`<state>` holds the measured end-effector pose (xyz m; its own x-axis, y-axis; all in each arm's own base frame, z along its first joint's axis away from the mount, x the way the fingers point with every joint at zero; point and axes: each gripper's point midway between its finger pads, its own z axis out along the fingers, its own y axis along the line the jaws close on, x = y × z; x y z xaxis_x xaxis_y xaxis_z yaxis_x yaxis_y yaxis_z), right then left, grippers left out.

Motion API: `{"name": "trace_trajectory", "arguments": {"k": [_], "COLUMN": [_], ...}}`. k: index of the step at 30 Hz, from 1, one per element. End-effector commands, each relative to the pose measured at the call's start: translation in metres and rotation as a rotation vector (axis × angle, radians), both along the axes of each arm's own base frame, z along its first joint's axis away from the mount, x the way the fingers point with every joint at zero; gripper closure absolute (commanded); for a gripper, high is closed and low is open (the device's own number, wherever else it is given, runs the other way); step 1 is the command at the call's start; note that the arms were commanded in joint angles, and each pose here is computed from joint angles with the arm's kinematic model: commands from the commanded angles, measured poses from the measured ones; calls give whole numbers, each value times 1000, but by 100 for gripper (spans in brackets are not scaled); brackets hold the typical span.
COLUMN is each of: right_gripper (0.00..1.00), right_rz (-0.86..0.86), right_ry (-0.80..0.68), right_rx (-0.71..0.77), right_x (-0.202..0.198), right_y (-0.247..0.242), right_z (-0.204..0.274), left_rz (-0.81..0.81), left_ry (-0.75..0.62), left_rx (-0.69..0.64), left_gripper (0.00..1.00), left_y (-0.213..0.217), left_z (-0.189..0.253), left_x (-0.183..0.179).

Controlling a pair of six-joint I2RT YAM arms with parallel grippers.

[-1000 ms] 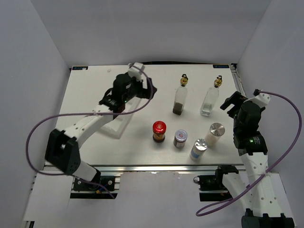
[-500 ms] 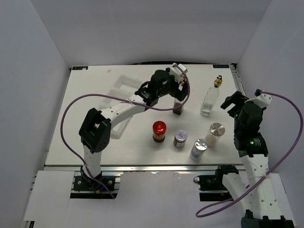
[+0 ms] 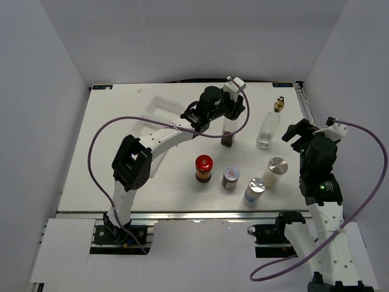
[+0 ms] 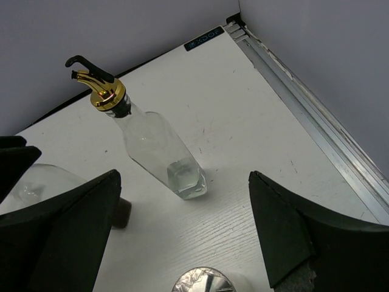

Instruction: Organize the condiment bottles

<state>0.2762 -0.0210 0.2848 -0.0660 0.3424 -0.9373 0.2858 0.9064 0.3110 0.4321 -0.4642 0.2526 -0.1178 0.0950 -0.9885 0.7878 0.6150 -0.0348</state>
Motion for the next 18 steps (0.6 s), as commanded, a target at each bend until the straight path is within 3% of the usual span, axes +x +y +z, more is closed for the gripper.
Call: {"name": "trace_trajectory", "arguments": {"k": [1, 4, 6, 18], "right_gripper": [11, 11, 11, 11], "right_rz": [-1, -4, 0, -21], "right_ry": [-56, -63, -71, -95], "right_rx": [-13, -14, -13, -6], "right_x": [0, -1, -2, -2], "right_y": [-2, -2, -2, -5], "right_z": [12, 14, 14, 13], "left_rz": [16, 52, 72, 326], "left_ry": [-31, -28, -38, -196], "left_rx": [-17, 1, -5, -167], "left_gripper": [50, 76, 100, 100], "left_y": [-1, 6, 8, 59], "left_z": [19, 19, 28, 155], "left_x": [2, 6, 9, 54]}}
